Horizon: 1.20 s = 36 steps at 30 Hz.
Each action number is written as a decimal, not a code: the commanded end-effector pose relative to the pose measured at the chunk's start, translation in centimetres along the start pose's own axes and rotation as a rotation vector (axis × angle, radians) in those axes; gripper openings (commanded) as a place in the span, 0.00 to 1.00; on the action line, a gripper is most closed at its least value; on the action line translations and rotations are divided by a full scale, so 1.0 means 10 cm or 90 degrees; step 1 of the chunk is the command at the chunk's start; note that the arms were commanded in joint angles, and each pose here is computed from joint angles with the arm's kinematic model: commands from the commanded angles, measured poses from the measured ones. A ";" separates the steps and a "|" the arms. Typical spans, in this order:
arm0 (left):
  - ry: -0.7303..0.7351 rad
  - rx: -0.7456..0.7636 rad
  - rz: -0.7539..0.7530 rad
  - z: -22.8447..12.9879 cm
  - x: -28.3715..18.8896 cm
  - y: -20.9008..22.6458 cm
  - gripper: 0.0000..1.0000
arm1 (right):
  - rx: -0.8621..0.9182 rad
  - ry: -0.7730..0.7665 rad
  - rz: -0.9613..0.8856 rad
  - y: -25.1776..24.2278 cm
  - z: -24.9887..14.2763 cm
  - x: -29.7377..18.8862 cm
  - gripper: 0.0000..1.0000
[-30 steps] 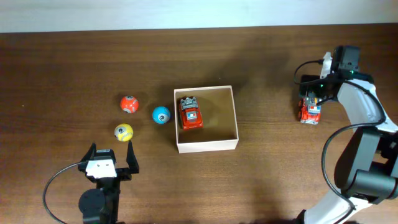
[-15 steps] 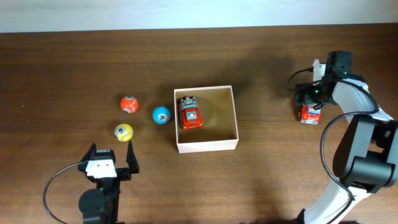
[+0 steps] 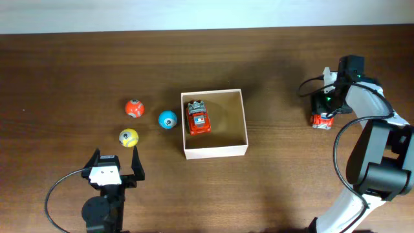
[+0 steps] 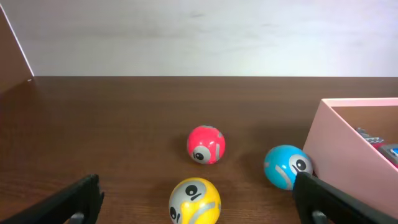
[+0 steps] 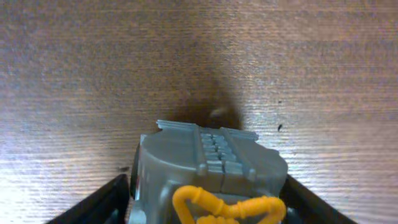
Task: Pack container
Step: 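Lower the right gripper and grasp the truck with yellow ladder, then lift the truck and carry it left toward the box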
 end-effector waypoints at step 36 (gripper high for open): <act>0.003 0.012 0.000 -0.01 0.00 0.00 0.99 | -0.005 -0.072 0.147 0.12 0.34 -0.38 0.45</act>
Point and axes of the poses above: each gripper's point midway between its finger pads, its own x axis out along the fingers, its own y axis along the line the jaws close on, z = x × y, the point moved 8 cm from there along -x, back along the fingers, and after that the axes turned 6 degrees about -x, right-handed, at the moved point
